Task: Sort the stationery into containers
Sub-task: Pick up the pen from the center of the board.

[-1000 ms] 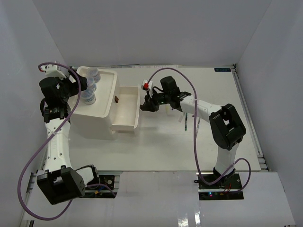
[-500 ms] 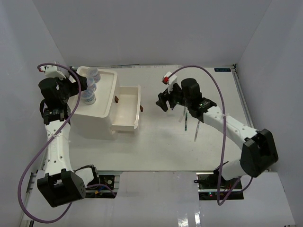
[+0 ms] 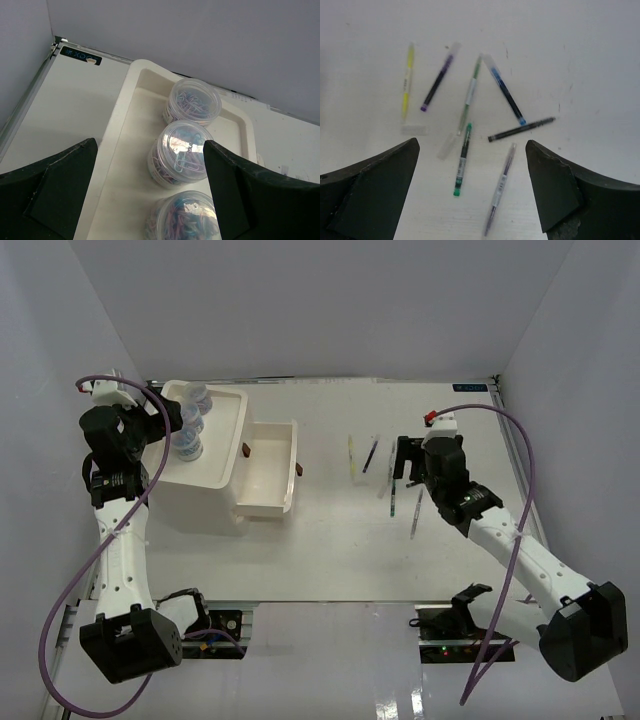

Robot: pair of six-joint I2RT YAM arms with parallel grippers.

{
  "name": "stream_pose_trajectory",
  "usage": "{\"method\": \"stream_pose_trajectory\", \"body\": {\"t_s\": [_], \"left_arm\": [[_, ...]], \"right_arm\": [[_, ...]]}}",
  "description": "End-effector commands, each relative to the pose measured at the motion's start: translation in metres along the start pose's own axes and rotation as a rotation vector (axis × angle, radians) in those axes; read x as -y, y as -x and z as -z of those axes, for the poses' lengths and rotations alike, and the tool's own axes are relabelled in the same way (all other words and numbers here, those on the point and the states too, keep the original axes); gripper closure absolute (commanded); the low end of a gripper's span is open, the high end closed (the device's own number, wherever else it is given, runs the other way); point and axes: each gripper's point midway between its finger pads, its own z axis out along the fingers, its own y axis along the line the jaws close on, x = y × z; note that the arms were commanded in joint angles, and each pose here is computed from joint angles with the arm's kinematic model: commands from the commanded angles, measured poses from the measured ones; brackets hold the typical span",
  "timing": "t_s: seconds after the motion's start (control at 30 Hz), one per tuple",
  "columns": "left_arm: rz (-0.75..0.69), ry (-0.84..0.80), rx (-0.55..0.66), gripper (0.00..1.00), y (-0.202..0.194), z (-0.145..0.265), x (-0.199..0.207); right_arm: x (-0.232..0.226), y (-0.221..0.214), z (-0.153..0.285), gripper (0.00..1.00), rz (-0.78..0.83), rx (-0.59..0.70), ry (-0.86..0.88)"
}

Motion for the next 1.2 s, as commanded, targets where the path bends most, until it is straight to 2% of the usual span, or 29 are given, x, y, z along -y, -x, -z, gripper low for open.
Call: {"method": "stream_pose_trajectory", "body": {"t_s": [0.0,0.23,0.47,0.73,0.93,1.03,1.07,1.13,1.17], "left_arm": [[-0.010,-0.001,0.027,0.02,0.007,0.007,0.002],[-0.006,-0.006,0.020,0.02,0.005,0.007,0.002],[-0.009,-0.002,0.021,0.02,0.006,0.007,0.002],[-0.004,-0.002,0.015,0.02,0.004,0.006,0.002],[-0.005,0.000,0.018,0.02,0.005,0.007,0.001],[-0.002,-0.004,0.017,0.02,0.005,0.007,0.002],[-0.002,-0.005,0.019,0.02,0.005,0.007,0.002],[-0.001,-0.006,0.018,0.02,0.005,0.007,0.003],[0.001,-0.006,0.017,0.02,0.005,0.007,0.003]], "right_arm": [[0.035,-0.059,-0.007,0.08,-0.130,-0.168,-0.177],[0.041,-0.141,-0.024,0.15,-0.256,-0.424,-0.214],[0.045,-0.178,-0.031,0.32,-0.301,-0.532,-0.272],[0.049,-0.203,-0.032,0.42,-0.318,-0.603,-0.321],[0.058,-0.209,-0.018,0.69,-0.325,-0.615,-0.374],[0.061,-0.202,-0.012,0.78,-0.324,-0.590,-0.384],[0.062,-0.201,-0.010,0.85,-0.319,-0.588,-0.382],[0.062,-0.193,-0.006,0.92,-0.313,-0.566,-0.373],[0.063,-0.191,-0.003,0.92,-0.304,-0.568,-0.369]]}}
